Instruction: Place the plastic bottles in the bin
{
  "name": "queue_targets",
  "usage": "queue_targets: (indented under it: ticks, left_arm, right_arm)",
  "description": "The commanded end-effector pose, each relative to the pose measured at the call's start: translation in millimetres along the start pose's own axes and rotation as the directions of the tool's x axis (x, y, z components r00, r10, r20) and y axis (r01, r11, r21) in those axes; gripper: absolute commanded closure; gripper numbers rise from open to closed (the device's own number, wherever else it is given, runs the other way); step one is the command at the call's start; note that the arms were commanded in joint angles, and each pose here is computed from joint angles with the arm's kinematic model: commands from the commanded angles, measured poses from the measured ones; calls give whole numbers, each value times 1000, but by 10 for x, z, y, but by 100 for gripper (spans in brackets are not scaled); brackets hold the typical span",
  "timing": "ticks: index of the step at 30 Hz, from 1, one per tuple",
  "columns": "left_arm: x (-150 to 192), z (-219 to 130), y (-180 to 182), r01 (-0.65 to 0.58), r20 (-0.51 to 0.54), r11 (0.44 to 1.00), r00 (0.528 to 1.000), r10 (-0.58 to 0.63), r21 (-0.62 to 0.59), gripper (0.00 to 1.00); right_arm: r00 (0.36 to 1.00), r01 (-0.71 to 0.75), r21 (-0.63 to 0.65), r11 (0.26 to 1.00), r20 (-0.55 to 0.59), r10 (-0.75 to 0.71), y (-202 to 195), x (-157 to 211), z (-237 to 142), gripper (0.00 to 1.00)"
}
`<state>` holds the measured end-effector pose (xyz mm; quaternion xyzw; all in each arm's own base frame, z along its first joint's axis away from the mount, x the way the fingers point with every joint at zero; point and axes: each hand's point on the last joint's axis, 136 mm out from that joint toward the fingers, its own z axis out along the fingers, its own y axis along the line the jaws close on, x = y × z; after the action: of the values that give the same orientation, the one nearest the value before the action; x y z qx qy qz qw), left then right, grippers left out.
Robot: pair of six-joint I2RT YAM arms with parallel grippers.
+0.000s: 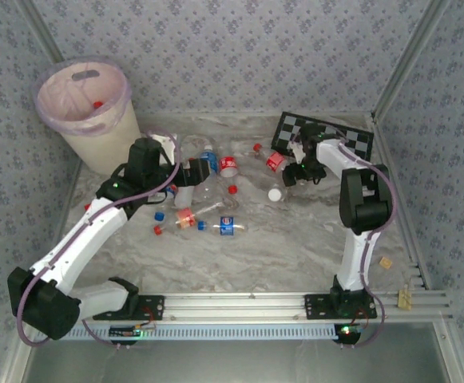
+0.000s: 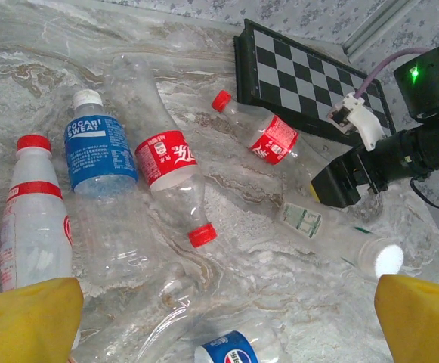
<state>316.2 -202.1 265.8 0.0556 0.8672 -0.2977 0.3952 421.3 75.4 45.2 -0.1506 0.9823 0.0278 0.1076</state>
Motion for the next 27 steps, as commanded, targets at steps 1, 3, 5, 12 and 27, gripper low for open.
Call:
queue_targets:
  ticks: [1,3,5,12,27]
  left_arm:
    - [-140,-47,-112,-11,27,999,1000,10,35,1]
    - [-138,-38,-114,-8,25,999,1000,7,37,1]
    - [-146,-25,-121,2,26,999,1000,-3,43,1]
    - [-175,118,-212,83,29,990,996,-87,114,2]
    - [-452,448,-1179,162,129,868,960,-249,470,0]
  right_arm:
    - [1000,-18,-24,1000,5,18,-44,-32,-47,20]
    - [1000,-20,-23,1000,18,21,-47,-33,-105,26]
    - [999,-22,-16,1000,32,23,-51,-34,-198,32]
    - [994,-30,-29,999,100,33,24,17,-621,47]
    - [860,-216,-461,861,329,392,821,145,-1589,49]
